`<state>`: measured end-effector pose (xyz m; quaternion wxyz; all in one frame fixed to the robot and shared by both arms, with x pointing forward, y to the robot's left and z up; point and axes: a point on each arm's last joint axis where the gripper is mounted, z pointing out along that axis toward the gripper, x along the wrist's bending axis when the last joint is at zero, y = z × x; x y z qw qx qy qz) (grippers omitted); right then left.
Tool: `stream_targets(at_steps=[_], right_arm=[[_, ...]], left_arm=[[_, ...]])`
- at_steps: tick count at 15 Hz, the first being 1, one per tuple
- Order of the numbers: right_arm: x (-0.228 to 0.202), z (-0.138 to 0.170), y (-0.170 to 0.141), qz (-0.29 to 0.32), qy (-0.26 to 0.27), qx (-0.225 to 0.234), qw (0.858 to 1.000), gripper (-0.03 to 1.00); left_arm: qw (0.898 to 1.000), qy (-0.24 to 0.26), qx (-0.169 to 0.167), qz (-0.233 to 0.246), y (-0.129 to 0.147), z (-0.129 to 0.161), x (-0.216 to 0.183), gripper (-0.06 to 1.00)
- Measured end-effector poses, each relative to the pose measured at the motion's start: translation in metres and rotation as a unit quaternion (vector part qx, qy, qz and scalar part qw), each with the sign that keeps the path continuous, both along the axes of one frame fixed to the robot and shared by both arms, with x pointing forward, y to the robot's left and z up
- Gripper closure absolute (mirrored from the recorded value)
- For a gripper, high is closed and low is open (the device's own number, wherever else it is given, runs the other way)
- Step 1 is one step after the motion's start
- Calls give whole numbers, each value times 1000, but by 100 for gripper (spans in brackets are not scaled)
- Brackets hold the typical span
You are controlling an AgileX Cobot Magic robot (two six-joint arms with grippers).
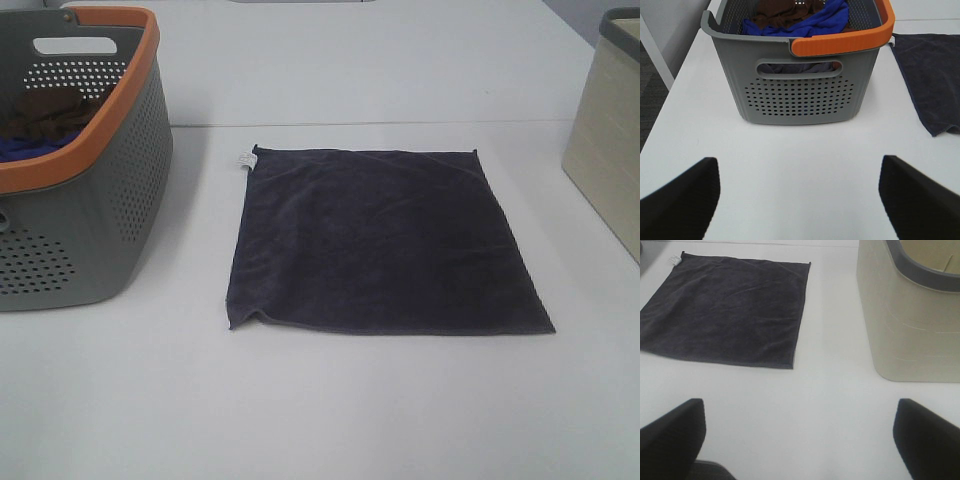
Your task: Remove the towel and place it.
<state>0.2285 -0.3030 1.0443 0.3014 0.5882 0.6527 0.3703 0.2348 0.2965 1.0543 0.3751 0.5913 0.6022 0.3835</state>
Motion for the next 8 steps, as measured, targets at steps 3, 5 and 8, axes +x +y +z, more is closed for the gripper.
stream_targets(at_steps=[3,5,8], right_arm=[[0,0,1,6,0,1,1000,6],[0,0,1,5,0,1,1000,6],[0,0,3,-64,0,2,998,6]], left_arm=[[1000,0,-1,-1,0,0,0,13],[1000,0,-1,-1,0,0,0,13],[1000,0,-1,-1,0,0,0,13]])
